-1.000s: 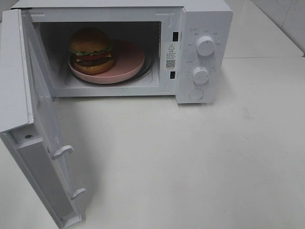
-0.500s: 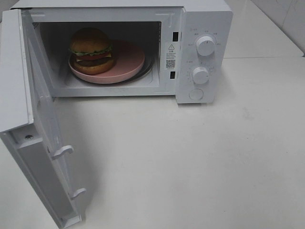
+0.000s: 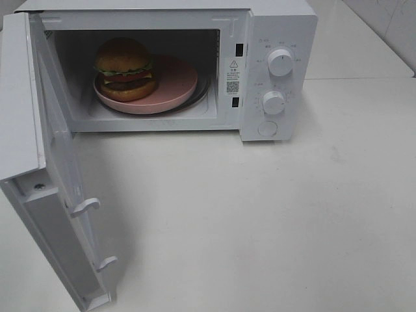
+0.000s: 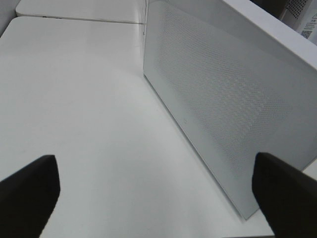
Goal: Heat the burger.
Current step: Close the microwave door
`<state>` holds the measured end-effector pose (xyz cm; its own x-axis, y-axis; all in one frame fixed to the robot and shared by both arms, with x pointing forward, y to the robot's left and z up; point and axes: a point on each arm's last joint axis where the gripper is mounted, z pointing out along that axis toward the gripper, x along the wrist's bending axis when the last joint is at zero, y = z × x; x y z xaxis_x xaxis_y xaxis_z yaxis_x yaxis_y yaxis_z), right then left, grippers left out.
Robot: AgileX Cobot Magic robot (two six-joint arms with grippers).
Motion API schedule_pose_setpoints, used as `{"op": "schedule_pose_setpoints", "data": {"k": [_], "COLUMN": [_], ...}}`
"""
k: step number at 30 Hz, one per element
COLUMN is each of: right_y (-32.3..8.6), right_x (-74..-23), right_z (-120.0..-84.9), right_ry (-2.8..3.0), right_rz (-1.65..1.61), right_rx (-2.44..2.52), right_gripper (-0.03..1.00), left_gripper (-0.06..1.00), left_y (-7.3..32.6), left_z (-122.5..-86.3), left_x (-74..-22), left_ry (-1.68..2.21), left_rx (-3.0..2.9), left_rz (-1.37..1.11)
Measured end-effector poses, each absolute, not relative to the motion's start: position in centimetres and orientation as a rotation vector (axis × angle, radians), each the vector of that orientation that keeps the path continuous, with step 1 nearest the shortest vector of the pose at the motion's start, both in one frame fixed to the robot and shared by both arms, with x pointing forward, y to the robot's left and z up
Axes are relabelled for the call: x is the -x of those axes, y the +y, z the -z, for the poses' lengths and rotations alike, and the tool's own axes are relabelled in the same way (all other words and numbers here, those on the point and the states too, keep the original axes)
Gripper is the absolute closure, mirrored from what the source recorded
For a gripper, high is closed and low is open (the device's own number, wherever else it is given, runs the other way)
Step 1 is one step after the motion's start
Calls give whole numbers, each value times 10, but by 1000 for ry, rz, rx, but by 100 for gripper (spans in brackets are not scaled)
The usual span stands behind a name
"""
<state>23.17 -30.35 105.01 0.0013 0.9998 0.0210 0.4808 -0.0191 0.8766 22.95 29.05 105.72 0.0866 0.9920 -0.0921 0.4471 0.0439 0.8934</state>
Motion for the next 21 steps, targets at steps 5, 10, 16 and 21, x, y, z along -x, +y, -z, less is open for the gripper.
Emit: {"op": "schedule_pose_setpoints", "data": {"k": [5, 10, 16, 21], "right_y": [-304, -304, -304, -304], "right_x": [-232, -232, -232, -232], "right_z": [-1050, -1050, -1050, -1050], "right_ry": [1562, 1562, 1562, 1562], "right_rz": [-947, -947, -947, -947], "right_rx": [-1584, -1584, -1584, -1584], "right_gripper": [21, 21, 21, 21], "left_gripper": [-3, -3, -3, 0], "left_y": [290, 290, 291, 291], "left_z": [-1057, -1057, -1057, -1062], "left_x": [-229, -229, -230, -236], "left_ry": [1484, 1484, 1487, 1500], "left_rx": [-1529, -1529, -1531, -1538], "left_rz": [-822, -822, -821, -815]}}
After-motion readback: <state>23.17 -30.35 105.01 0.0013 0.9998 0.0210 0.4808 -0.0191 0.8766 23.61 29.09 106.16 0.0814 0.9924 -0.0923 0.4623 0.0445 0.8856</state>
